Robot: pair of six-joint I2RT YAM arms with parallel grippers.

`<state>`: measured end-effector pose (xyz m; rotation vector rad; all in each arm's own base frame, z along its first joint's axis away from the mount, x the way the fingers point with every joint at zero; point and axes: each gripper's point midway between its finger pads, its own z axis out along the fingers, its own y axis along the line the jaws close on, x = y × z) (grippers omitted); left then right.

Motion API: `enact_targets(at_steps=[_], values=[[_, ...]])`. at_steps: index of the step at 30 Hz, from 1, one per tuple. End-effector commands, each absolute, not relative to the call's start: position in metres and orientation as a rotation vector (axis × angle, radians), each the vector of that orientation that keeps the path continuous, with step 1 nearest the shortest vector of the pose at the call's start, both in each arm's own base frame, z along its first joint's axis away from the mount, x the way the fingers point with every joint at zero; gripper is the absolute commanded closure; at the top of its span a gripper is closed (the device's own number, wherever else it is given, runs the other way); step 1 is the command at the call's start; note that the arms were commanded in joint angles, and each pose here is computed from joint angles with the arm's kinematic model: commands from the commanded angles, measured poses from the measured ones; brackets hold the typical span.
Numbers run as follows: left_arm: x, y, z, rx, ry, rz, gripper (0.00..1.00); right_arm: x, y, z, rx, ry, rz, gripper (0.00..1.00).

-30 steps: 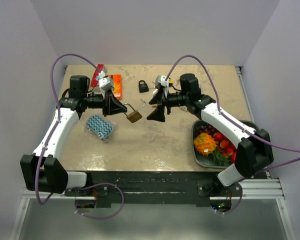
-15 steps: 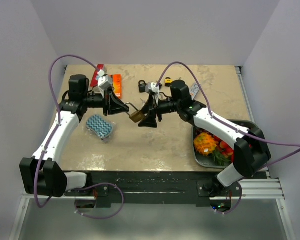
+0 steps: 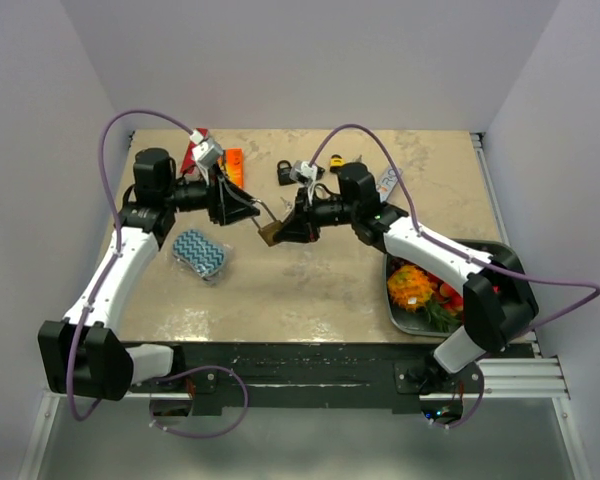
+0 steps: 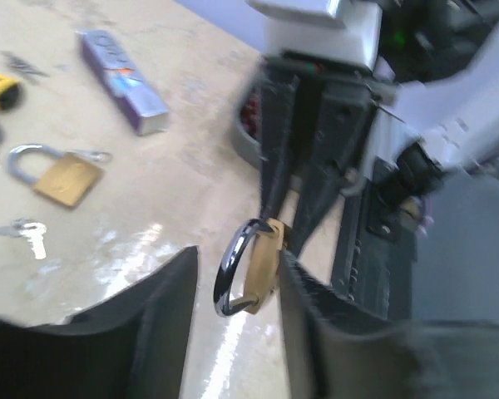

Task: Lock with the key
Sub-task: Place the lock at the center of the board.

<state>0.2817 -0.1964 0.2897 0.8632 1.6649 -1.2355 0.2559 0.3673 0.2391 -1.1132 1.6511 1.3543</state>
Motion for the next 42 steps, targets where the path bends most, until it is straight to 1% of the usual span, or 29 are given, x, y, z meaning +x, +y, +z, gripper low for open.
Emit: enact_targets(at_steps=[1, 4, 6, 8, 10, 12, 19, 23, 29, 30, 35, 38, 39, 42], values=[[0.34, -0.168, 0.327, 0.387, 1.74, -0.98, 0.41, 0.297, 0.363, 0.262, -0.837, 1.712, 1.242, 1.0], [0.351, -0.153, 0.337, 0.157, 1.756, -0.94, 0.36, 0.328, 0.352, 0.269, -0.652, 1.761, 1.126, 1.0], [0.348, -0.149, 0.337, 0.083, 1.742, -0.943, 0.35, 0.341, 0.347, 0.271, -0.56, 1.779, 1.074, 1.0], [0.35, -0.145, 0.333, -0.012, 1.753, -0.947, 0.34, 0.345, 0.35, 0.274, -0.503, 1.781, 1.091, 1.0], [0.355, -0.146, 0.32, -0.092, 1.799, -0.944, 0.26, 0.35, 0.352, 0.275, -0.468, 1.794, 1.078, 1.0], [0.357, -0.153, 0.318, -0.109, 1.807, -0.963, 0.22, 0.353, 0.355, 0.271, -0.441, 1.811, 1.081, 1.0], [0.368, -0.179, 0.311, -0.125, 1.844, -0.938, 0.18, 0.355, 0.369, 0.282, -0.383, 1.804, 1.125, 1.0], [0.366, -0.197, 0.297, -0.122, 1.885, -0.948, 0.18, 0.353, 0.373, 0.285, -0.381, 1.796, 1.135, 1.0], [0.367, -0.205, 0.276, -0.199, 1.926, -0.981, 0.18, 0.348, 0.375, 0.286, -0.382, 1.797, 1.137, 1.0], [0.371, -0.207, 0.284, -0.188, 1.887, -0.984, 0.21, 0.348, 0.375, 0.287, -0.375, 1.799, 1.135, 1.0], [0.373, -0.219, 0.287, -0.158, 1.879, -0.961, 0.25, 0.347, 0.377, 0.29, -0.357, 1.807, 1.135, 1.0], [0.376, -0.22, 0.279, -0.177, 1.902, -0.922, 0.3, 0.347, 0.377, 0.294, -0.344, 1.803, 1.138, 1.0], [0.373, -0.215, 0.266, -0.21, 1.956, -0.886, 0.3, 0.347, 0.378, 0.295, -0.343, 1.804, 1.139, 1.0], [0.375, -0.211, 0.257, -0.244, 1.986, -0.852, 0.31, 0.347, 0.377, 0.3, -0.338, 1.798, 1.141, 1.0]])
